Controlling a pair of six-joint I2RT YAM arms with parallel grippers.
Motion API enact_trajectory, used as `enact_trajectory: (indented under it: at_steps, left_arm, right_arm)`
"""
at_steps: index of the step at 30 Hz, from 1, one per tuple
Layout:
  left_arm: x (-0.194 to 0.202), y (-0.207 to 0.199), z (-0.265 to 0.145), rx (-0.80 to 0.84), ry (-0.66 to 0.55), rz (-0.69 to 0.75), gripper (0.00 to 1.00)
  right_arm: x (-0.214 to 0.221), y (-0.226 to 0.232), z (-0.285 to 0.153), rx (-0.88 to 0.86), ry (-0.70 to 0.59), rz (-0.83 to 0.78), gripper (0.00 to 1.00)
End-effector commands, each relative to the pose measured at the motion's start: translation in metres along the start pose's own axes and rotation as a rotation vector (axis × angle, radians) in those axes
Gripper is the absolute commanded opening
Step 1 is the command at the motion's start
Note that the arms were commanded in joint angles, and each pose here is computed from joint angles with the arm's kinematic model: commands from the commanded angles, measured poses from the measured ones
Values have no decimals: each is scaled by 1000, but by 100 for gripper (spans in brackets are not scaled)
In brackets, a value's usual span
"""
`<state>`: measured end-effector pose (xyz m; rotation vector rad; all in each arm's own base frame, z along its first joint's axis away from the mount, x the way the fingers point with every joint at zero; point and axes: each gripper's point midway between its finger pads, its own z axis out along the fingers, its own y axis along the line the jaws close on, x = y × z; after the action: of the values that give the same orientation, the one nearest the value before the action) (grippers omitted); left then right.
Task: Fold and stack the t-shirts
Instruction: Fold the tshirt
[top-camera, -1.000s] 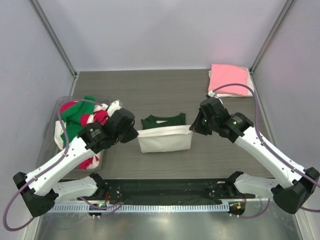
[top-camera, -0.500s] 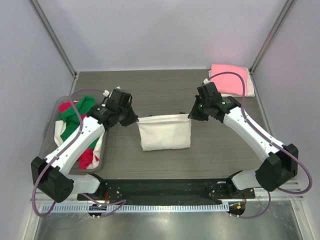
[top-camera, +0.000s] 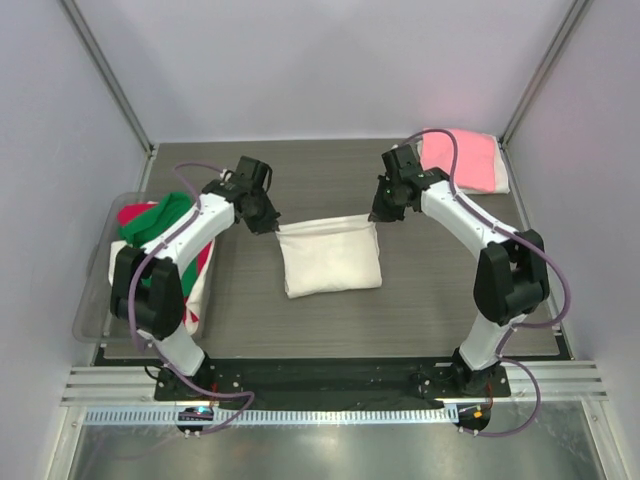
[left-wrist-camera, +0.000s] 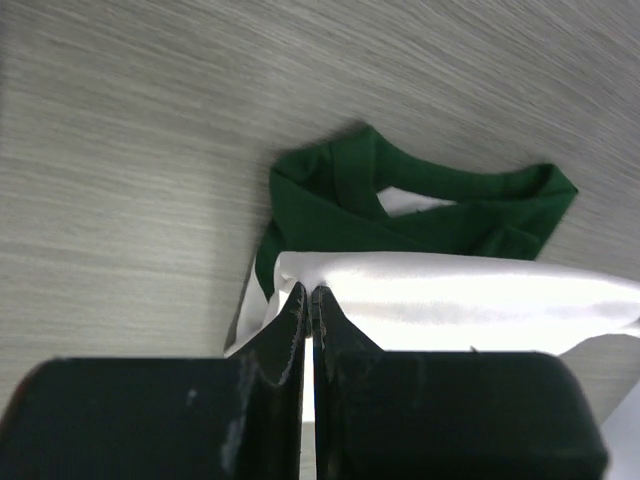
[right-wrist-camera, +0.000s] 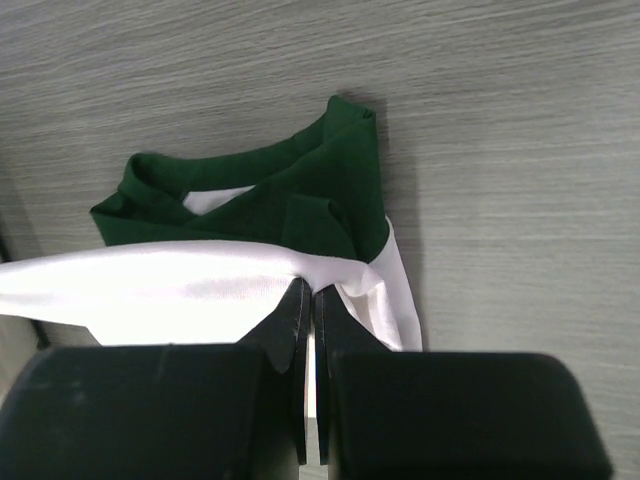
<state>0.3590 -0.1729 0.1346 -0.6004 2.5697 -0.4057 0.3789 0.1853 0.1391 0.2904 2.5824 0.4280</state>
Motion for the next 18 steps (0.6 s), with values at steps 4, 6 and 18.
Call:
enact_trajectory:
  at_steps: [4, 6, 18]
  left_arm:
    - [-29, 17, 25, -92, -17, 19, 0]
    - [-30, 21, 39, -123, 2, 24, 0]
    - [-76, 12, 73, -181, 163, 83, 47]
  right_arm:
    - [-40, -18, 24, 55, -65, -18, 1]
    - [-41, -15, 36, 32, -38, -15, 1]
    - [-98, -4, 55, 19, -47, -14, 77]
